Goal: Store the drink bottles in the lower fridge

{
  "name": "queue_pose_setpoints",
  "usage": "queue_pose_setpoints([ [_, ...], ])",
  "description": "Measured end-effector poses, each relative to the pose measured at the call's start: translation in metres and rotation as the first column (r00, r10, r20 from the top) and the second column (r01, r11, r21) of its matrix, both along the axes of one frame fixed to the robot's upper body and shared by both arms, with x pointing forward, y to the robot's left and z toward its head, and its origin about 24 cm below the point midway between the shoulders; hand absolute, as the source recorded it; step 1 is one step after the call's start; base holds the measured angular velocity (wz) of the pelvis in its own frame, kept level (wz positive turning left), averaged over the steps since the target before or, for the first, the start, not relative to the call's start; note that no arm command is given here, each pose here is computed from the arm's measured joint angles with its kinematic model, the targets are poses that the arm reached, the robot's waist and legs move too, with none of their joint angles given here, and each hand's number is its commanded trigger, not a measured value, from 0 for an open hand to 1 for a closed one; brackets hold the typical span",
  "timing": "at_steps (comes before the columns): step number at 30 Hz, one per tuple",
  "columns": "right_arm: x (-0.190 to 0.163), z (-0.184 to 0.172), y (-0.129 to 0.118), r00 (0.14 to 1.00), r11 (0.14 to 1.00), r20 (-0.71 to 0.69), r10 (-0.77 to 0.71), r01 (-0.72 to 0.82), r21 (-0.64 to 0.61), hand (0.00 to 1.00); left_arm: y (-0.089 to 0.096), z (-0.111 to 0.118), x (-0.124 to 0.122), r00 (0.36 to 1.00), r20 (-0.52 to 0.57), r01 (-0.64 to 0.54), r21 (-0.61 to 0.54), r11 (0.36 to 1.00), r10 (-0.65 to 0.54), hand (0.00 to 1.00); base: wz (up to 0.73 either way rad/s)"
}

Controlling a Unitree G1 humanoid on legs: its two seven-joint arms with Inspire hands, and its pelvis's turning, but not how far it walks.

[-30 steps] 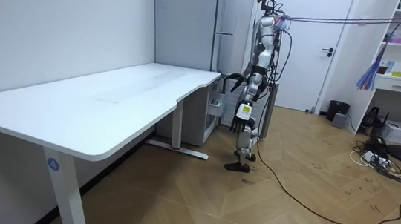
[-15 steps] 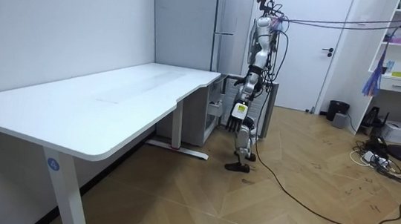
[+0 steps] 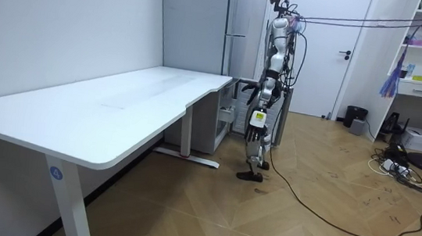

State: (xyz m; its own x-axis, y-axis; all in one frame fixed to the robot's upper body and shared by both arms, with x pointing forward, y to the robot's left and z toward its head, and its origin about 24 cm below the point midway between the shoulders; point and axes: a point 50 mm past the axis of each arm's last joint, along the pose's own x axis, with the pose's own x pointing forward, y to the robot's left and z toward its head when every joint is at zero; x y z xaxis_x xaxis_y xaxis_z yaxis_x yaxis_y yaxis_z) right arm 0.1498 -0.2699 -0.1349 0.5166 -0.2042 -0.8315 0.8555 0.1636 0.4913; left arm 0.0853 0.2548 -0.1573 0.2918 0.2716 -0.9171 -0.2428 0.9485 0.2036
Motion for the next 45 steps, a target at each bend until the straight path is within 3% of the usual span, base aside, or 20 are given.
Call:
queue_pose_setpoints([
  [10, 0.03, 0.015, -0.008, 0.998, 0.999, 0.04, -0.046, 0.047, -0.017, 0.0, -0.001, 0.006, 0.025, 0.998, 0.064, -0.004, 0.033, 0.999, 0.002, 0.0, 0.09],
  [16, 0.048, 0.032, -0.026, 0.995, 0.996, 0.079, -0.062, 0.067, -0.058, 0.0, 0.005, 0.007, 0.022, 0.996, 0.019, 0.083, 0.083, 0.993, -0.085, 0.0, 0.02],
  [24, 0.062, 0.046, -0.038, 0.988, 0.993, 0.128, -0.082, 0.091, -0.072, 0.0, 0.009, 0.009, 0.023, 0.997, 0.007, 0.08, 0.104, 0.991, -0.081, 0.0, 0.02],
  [39, 0.104, 0.1, -0.072, 0.977, 0.973, 0.212, -0.034, 0.081, -0.216, 0.0, 0.014, 0.025, 0.05, 0.981, 0.157, 0.078, 0.214, 0.974, -0.113, 0.0, -0.02],
  [45, 0.124, 0.127, -0.08, 0.969, 0.957, 0.244, 0.033, 0.04, -0.288, 0.0, 0.018, 0.028, 0.043, 0.976, 0.181, 0.074, 0.232, 0.97, -0.118, 0.0, -0.03],
])
